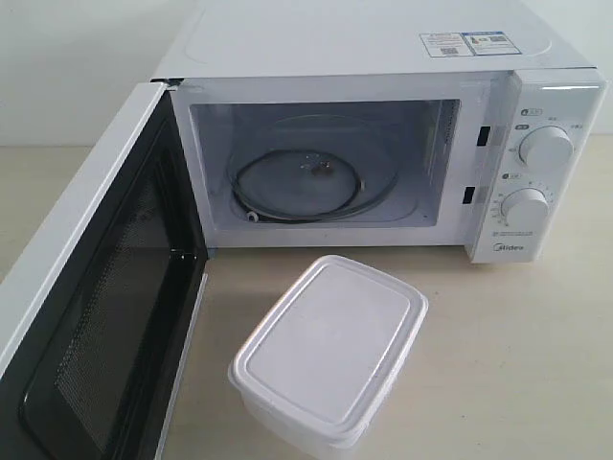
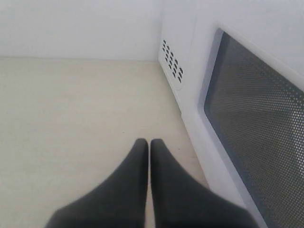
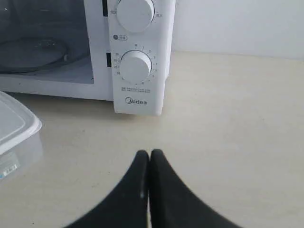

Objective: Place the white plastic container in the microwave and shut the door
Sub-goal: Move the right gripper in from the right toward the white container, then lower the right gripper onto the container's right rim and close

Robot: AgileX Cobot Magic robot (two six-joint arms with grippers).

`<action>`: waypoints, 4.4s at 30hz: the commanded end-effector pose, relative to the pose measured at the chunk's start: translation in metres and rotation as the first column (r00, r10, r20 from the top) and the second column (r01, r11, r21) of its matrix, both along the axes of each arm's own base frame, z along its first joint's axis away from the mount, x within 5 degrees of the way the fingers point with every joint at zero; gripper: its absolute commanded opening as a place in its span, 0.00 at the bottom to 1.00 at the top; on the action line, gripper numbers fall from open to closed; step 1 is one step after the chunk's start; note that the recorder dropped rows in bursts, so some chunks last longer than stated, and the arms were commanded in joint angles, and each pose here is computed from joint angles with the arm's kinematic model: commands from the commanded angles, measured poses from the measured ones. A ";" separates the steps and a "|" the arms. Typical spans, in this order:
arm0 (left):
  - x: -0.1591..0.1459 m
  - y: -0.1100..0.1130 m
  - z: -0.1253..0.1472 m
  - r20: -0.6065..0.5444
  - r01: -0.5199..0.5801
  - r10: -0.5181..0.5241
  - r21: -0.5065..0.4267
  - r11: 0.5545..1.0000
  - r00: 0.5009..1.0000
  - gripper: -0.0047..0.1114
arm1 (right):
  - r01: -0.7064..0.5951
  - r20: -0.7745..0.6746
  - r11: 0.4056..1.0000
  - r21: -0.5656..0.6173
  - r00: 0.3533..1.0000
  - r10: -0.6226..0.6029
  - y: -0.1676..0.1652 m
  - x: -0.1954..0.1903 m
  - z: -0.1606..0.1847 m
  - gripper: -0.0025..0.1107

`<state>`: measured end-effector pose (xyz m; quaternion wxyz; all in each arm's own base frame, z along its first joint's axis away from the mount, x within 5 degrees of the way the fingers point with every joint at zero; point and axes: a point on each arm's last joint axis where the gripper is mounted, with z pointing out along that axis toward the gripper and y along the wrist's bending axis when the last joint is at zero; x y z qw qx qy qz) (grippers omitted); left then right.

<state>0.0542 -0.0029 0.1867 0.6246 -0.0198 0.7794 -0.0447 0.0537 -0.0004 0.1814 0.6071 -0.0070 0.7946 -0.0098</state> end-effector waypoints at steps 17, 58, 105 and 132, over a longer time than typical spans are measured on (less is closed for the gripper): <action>0.000 0.000 -0.001 -0.002 -0.003 0.003 -0.001 1.000 1.000 0.07 | -0.320 0.967 0.930 0.184 0.229 -0.113 -0.001 -0.046 0.106 0.02; 0.000 0.000 -0.001 -0.002 -0.003 0.003 -0.001 1.000 1.000 0.07 | -0.324 -0.229 0.431 0.842 0.509 0.830 0.094 0.125 0.089 0.02; 0.000 0.000 -0.001 -0.002 -0.003 0.003 -0.001 1.000 1.000 0.07 | 0.062 -0.520 0.624 0.779 0.621 0.587 0.077 0.143 -0.041 0.55; 0.000 0.000 -0.001 -0.002 -0.003 0.003 -0.001 1.000 1.000 0.07 | 0.095 -0.582 0.708 0.700 0.651 0.488 0.101 0.166 -0.031 0.46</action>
